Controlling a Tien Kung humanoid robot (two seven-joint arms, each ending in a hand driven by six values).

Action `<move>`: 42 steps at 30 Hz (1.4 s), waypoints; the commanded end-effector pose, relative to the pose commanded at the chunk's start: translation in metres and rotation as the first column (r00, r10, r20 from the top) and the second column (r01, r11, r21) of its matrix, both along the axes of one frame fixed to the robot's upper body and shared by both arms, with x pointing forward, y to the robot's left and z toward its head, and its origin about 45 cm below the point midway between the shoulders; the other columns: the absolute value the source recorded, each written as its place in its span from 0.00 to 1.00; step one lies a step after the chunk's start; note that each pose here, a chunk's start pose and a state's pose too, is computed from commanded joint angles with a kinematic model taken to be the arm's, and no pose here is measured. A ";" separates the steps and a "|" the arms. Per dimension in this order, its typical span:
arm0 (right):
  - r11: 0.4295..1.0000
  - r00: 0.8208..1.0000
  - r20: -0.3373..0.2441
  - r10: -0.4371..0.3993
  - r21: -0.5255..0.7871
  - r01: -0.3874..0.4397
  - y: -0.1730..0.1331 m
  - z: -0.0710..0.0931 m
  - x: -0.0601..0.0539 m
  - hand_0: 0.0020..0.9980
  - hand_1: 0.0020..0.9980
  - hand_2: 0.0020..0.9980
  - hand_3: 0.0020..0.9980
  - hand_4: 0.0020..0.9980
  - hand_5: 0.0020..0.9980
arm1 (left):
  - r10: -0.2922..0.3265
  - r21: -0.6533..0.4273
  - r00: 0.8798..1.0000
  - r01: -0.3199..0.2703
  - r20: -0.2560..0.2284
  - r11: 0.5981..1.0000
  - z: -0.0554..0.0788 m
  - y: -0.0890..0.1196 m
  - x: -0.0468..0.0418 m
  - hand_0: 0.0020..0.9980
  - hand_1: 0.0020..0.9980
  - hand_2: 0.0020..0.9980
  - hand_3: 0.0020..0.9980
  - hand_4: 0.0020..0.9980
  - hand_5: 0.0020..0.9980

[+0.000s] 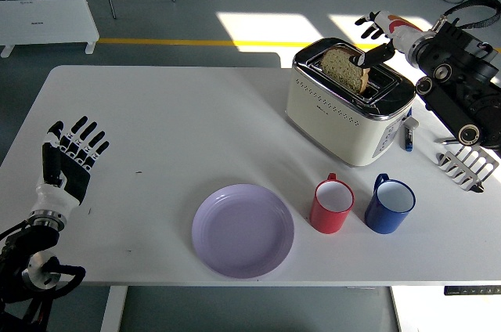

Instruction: Push plate across desktop,pick up the break from the machine,place the break in the plate

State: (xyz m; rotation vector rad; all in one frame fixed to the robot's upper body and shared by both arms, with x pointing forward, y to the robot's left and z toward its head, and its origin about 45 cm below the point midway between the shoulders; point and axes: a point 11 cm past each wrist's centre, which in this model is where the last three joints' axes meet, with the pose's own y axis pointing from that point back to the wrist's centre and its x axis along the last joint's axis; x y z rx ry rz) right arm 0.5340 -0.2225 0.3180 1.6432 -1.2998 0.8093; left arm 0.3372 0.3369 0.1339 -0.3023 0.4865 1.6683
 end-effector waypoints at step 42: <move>0.989 0.989 -0.080 -0.126 -0.081 0.120 0.011 -0.003 0.020 0.71 0.64 0.59 0.73 0.79 0.30 | -0.020 0.001 0.999 0.020 0.035 1.000 0.011 -0.009 0.0136 0.78 0.79 0.84 0.80 0.58 1.00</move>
